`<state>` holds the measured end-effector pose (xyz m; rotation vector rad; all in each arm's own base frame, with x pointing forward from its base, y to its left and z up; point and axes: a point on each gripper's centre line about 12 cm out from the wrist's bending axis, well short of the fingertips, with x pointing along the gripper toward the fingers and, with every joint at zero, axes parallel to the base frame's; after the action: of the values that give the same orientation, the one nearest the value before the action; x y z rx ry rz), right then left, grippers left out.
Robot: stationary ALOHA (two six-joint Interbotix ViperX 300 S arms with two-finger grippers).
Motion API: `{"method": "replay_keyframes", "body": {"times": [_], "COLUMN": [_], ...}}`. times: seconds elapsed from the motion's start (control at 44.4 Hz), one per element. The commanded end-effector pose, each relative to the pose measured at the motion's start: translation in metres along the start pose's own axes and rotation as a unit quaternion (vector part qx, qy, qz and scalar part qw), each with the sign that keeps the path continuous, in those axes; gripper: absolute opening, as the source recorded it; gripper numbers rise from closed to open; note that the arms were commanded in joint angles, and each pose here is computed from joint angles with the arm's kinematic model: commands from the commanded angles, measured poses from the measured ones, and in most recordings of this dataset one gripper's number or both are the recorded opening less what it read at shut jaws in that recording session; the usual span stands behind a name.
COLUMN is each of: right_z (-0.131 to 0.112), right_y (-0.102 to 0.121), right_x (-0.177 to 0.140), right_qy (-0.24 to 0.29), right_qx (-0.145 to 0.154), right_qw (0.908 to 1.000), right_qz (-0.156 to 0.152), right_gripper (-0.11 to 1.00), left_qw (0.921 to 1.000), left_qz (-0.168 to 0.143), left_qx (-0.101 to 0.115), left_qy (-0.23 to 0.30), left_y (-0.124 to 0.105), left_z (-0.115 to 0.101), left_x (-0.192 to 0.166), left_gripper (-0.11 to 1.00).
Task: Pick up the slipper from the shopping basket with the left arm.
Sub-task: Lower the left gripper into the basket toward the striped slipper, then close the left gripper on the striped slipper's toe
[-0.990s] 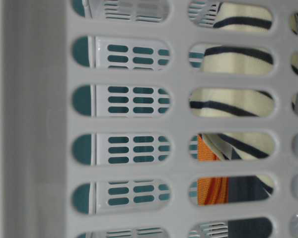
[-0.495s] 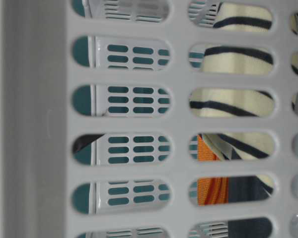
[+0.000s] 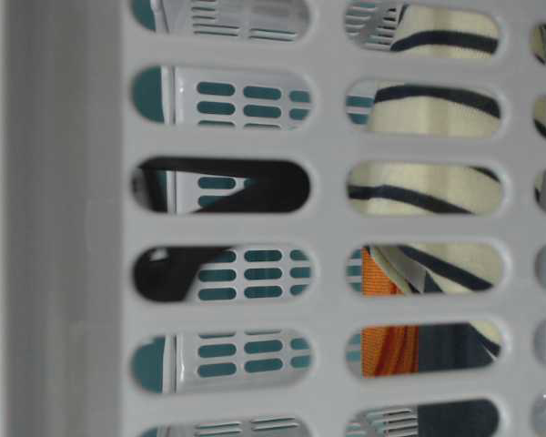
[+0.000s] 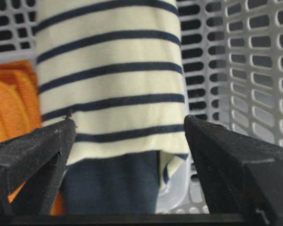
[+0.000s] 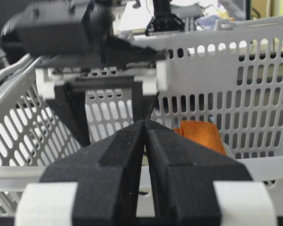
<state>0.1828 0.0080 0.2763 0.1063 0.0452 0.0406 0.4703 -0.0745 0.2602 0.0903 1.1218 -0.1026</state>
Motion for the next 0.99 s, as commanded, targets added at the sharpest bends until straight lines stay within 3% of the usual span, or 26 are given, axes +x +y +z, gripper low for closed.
{"method": "replay_keyframes", "body": {"times": [0.0,0.113,0.315,0.405,0.585,0.675,0.968], "right_z": [0.002,0.003,0.002,0.002,0.002,0.002,0.002], "right_y": [0.001,0.002,0.002,0.002,0.002,0.002,0.002], "right_x": [0.001,0.001,0.001,0.001,0.000,0.000,-0.004], "right_qy": [-0.003,-0.003,-0.003,-0.003,-0.005,-0.005,-0.010], "right_qx": [0.003,0.004,0.004,0.004,0.004,0.004,0.004], "right_qw": [1.0000,1.0000,1.0000,1.0000,1.0000,1.0000,0.9999], "right_qz": [0.002,0.004,0.005,0.006,0.006,0.006,0.007], "right_gripper": [-0.01,-0.01,-0.01,-0.01,-0.01,-0.01,-0.01], "left_qw": [1.0000,1.0000,0.9999,0.9999,0.9998,0.9994,0.9991], "left_qz": [0.002,0.003,0.008,0.007,0.004,0.002,0.006], "left_qx": [-0.002,0.002,-0.014,-0.010,-0.004,-0.001,0.000], "left_qy": [0.002,0.001,0.000,0.003,-0.017,-0.036,-0.043], "left_y": [0.001,0.005,0.017,0.015,0.008,0.005,0.008], "left_z": [-0.003,-0.007,-0.016,-0.018,-0.009,0.000,0.032], "left_x": [0.011,0.027,0.034,0.032,0.015,-0.005,-0.095], "left_gripper": [0.91,0.90,0.88,0.75,0.26,0.08,0.06]}}
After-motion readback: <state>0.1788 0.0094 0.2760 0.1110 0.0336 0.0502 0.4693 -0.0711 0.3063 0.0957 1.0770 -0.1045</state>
